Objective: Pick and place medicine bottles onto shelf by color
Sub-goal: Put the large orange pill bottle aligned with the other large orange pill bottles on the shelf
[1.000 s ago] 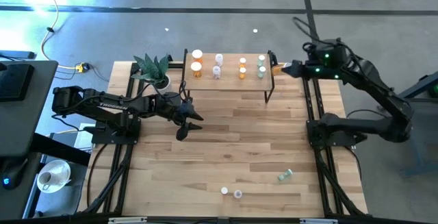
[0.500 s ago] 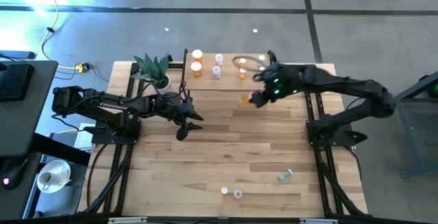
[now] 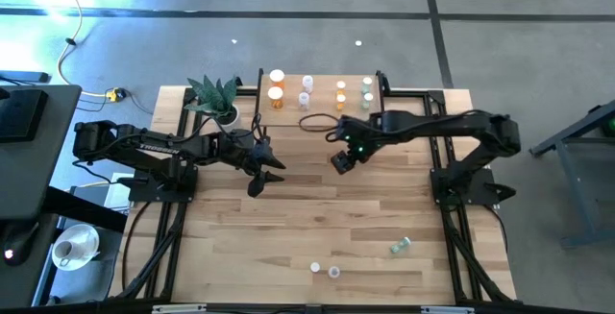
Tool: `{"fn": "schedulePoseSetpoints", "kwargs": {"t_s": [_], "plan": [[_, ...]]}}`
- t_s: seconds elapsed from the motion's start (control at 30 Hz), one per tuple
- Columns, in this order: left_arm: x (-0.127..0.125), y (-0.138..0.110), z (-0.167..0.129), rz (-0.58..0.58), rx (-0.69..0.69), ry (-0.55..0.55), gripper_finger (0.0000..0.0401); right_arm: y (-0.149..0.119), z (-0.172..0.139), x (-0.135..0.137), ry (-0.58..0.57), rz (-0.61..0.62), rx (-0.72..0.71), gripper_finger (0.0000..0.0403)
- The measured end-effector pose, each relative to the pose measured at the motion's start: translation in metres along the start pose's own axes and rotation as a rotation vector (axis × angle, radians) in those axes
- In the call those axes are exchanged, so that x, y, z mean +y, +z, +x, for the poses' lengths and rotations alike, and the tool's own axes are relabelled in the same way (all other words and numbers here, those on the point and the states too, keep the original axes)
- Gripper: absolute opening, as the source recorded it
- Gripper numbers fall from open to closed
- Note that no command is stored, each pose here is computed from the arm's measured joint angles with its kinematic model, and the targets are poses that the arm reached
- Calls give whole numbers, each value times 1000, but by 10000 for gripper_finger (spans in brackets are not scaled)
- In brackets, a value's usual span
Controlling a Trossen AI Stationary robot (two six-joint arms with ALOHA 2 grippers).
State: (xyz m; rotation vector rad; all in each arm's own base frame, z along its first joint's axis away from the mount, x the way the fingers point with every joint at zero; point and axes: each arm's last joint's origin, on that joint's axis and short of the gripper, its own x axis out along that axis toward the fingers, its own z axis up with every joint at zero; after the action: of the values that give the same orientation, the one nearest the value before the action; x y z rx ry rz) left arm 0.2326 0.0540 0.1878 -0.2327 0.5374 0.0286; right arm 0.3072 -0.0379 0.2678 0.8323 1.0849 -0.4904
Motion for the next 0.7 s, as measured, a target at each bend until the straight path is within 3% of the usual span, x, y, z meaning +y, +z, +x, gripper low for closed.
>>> {"fn": "schedulePoseSetpoints", "kwargs": {"t_s": [0.7], "plan": [[0, 0, 0, 0, 1, 0, 186, -15, 68, 11, -151, -70, 161, 204]]}}
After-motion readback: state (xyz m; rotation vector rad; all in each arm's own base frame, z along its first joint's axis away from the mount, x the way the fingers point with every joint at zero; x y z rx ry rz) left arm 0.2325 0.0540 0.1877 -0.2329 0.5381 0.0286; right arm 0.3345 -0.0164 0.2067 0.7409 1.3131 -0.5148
